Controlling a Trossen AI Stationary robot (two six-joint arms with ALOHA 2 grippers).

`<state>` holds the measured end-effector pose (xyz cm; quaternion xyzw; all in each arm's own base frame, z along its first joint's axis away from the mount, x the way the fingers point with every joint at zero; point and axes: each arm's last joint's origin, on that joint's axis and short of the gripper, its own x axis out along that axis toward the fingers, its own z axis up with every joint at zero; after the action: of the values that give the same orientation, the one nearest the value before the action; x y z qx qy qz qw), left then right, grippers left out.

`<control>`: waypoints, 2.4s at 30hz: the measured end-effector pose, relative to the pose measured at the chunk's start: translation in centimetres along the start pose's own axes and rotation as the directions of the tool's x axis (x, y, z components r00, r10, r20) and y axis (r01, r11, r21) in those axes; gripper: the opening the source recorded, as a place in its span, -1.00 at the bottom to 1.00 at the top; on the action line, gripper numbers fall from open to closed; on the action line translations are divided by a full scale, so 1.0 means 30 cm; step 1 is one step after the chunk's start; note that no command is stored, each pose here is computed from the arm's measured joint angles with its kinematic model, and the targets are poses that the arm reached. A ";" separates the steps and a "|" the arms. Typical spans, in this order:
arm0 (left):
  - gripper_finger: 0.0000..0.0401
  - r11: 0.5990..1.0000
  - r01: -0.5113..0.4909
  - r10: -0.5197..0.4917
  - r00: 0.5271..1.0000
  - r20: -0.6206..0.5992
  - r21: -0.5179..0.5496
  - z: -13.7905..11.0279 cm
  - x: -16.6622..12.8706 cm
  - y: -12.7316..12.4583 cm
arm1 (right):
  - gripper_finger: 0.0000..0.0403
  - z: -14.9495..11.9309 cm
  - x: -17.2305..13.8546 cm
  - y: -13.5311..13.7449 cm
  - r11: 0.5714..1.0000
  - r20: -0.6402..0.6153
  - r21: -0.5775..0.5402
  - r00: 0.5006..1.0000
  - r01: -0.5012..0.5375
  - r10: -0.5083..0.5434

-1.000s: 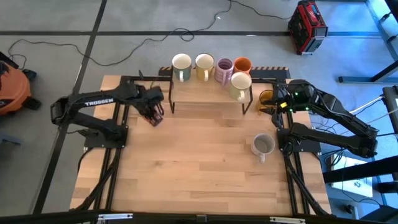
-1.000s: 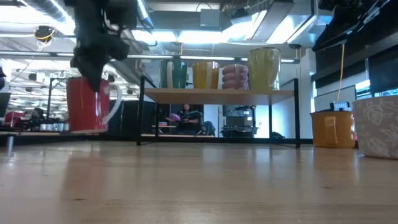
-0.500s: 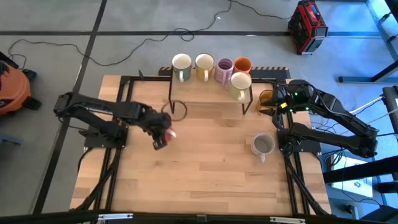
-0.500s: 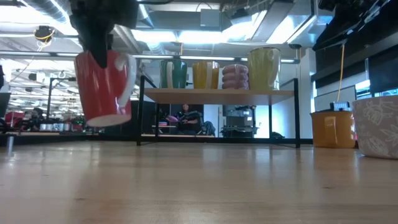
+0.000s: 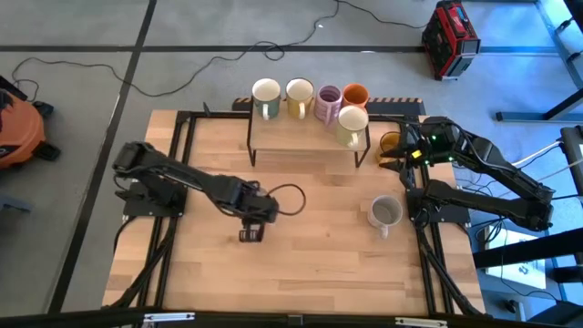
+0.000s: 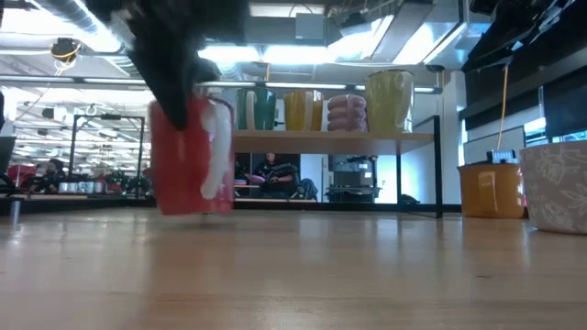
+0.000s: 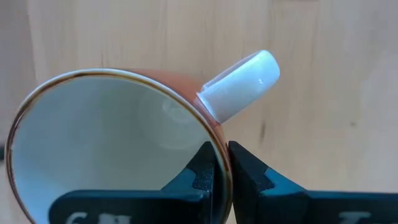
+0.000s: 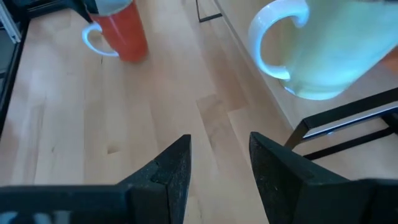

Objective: Place coffee mugs
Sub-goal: Put the red mug on the shelf

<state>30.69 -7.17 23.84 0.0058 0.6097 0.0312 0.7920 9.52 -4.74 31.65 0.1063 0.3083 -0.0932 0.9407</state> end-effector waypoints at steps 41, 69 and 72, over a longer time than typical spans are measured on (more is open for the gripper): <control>-0.28 0.980 -0.193 0.200 0.945 0.258 -0.052 0.029 -0.412 0.024 | -0.25 0.062 0.015 0.071 0.961 0.133 0.097 0.960 -0.261 0.247; -0.28 0.981 -0.039 0.129 0.863 0.488 -0.191 -0.355 -0.336 -0.015 | -0.25 0.069 0.613 0.711 0.995 0.052 0.062 0.996 0.076 -0.079; -0.28 0.978 -0.060 0.154 0.855 0.495 -0.201 -0.355 -0.337 -0.012 | -0.25 0.034 0.707 0.747 0.993 0.090 0.083 0.992 0.086 -0.094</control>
<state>17.86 -8.40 30.86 -0.0232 0.3732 0.1270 0.9187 32.31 14.19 22.91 0.1249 0.2644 -0.1527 0.9440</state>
